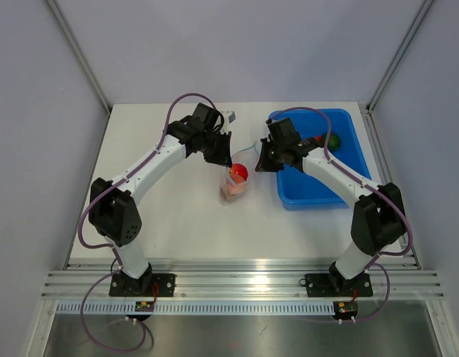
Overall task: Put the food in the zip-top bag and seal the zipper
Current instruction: Adjust the zipper food storage bag at the center of the board, then pick up the fake fruit from the bin.
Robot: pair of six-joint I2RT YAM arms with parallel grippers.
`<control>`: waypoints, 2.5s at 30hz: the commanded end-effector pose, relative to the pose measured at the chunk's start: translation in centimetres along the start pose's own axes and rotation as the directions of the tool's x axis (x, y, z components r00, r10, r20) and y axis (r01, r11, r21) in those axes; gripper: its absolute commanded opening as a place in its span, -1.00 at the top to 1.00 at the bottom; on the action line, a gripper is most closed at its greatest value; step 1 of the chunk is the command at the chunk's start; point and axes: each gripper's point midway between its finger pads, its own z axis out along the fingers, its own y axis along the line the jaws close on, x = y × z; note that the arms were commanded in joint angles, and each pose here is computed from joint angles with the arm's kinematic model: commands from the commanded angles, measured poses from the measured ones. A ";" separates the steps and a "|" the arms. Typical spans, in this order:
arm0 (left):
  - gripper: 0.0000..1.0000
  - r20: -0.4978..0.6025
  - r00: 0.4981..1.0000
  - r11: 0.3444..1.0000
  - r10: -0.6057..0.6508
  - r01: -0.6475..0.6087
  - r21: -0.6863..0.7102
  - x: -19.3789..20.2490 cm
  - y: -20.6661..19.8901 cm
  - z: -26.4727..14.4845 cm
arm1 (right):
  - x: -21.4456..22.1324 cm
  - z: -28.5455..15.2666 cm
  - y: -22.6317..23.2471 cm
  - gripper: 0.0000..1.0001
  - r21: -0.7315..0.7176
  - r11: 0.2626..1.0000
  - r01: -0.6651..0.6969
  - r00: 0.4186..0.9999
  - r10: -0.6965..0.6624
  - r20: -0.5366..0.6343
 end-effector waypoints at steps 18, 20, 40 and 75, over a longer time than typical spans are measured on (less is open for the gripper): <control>1.00 0.036 0.999 1.000 0.006 -0.006 0.010 -2.2 -0.4 -1.6 | -3.3 -3.3 2.1 -0.04 -0.041 0.998 0.047 0.993 -0.043 0.106; 1.00 0.042 0.999 1.000 0.007 -0.007 0.002 -2.3 -0.3 -1.7 | -3.6 -3.7 2.2 -0.10 -0.039 0.998 0.050 0.992 -0.045 0.118; 1.00 0.075 0.997 0.999 -0.022 0.025 -0.045 -3.3 0.3 -1.7 | -10.7 -9.3 -13.4 -0.48 0.204 0.937 -0.284 0.901 0.188 0.392; 1.00 0.040 0.999 0.999 -0.004 0.006 -0.032 -3.3 0.4 -0.4 | -17.0 1.4 -32.3 -0.99 0.627 0.769 -0.120 0.958 -0.077 0.277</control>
